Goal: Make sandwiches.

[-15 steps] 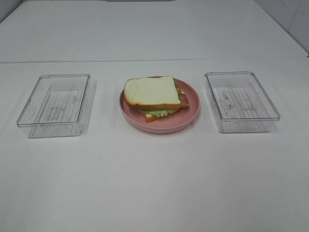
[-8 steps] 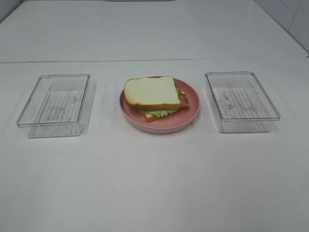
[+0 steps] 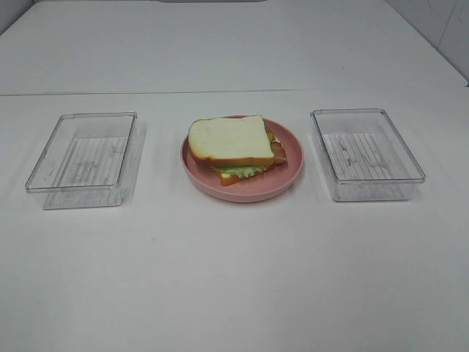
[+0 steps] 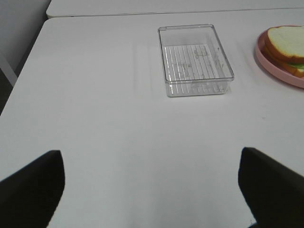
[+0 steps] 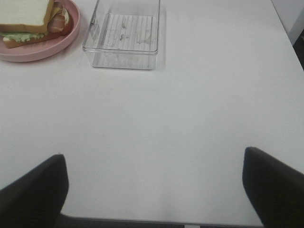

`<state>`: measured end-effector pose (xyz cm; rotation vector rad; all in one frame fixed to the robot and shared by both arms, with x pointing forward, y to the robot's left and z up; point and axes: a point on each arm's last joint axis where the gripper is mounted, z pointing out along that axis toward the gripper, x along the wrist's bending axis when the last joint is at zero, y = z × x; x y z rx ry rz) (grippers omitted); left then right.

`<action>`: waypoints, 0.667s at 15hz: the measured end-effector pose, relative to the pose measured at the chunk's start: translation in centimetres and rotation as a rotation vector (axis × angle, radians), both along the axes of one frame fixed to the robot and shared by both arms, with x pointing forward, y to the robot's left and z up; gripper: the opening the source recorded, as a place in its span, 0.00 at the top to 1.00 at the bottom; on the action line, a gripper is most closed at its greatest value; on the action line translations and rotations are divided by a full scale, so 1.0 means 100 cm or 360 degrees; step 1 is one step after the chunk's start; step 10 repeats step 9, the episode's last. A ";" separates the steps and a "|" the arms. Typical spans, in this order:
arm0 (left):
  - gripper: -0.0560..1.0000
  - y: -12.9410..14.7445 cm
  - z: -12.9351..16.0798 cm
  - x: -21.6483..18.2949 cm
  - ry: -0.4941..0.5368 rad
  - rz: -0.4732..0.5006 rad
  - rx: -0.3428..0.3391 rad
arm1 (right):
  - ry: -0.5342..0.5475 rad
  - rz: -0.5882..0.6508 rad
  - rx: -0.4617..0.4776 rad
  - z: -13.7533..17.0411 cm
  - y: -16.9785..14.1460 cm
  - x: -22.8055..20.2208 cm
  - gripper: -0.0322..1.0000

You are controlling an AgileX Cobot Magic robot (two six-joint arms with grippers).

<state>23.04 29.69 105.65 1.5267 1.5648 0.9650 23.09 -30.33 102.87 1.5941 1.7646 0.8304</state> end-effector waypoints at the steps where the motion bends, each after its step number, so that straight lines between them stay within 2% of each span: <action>1: 0.09 0.000 0.000 0.000 0.0000 0.0000 0.0000 | 0.0000 0.0000 0.0000 0.000 0.000 0.000 0.04; 10: 0.09 0.000 0.000 0.000 0.0000 0.0000 0.0000 | -0.0002 0.0000 0.0000 0.000 0.000 0.000 0.04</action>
